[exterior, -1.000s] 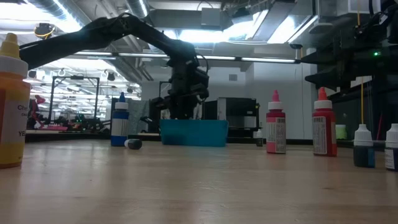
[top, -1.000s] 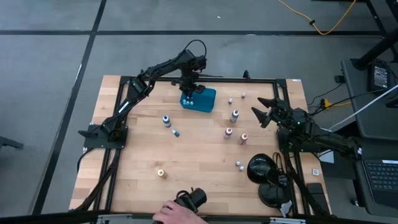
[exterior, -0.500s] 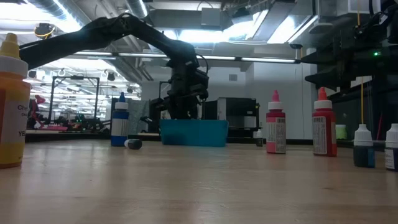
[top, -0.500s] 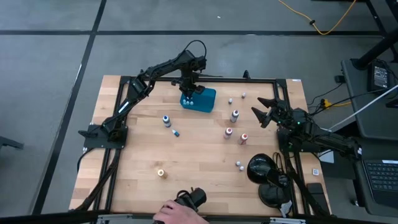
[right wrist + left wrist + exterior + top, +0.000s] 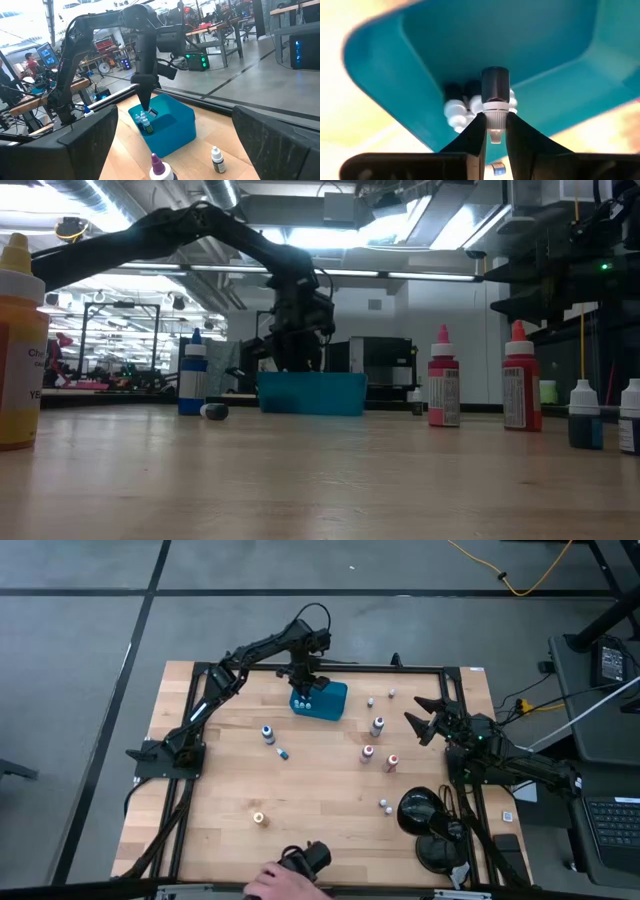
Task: Pick & Place food coloring
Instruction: Put the small black food coloring bottle into the blue bin
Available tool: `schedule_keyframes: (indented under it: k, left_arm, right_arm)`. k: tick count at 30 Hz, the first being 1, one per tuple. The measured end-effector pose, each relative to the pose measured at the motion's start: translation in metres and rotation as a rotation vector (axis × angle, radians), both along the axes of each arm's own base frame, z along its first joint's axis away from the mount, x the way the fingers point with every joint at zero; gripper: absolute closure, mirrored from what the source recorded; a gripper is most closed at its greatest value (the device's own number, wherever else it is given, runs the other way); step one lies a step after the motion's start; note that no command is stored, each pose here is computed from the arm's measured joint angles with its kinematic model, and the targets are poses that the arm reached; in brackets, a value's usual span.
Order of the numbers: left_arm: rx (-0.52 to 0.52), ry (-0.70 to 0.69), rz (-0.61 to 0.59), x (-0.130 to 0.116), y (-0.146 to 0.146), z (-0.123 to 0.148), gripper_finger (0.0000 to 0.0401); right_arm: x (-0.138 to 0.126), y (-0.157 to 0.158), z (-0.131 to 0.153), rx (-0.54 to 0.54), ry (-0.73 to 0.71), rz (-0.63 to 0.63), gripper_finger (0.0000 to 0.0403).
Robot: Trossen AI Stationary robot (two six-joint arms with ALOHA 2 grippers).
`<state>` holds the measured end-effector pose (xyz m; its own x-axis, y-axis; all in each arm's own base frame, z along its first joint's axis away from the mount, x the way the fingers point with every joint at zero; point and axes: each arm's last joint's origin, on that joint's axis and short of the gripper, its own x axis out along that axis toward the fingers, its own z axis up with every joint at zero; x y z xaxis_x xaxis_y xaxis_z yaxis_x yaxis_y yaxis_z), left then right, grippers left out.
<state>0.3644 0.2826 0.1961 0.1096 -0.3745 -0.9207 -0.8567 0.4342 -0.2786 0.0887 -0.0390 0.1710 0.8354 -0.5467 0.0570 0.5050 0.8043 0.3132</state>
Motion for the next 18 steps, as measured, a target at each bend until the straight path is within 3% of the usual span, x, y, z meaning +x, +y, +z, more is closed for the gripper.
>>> schedule_keyframes:
  k: [9, 18]
  left_arm:
    - [0.007, -0.136, -0.006, -0.010, -0.006, 0.045, 0.0354]
    - [0.249, -0.219, -0.199, -0.023, -0.038, 0.114, 0.0358]
  right_arm:
    - [0.000, 0.000, 0.000, 0.000, 0.000, 0.000, 0.0011]
    - [0.000, 0.000, 0.000, 0.000, 0.000, 0.000, 0.0011]
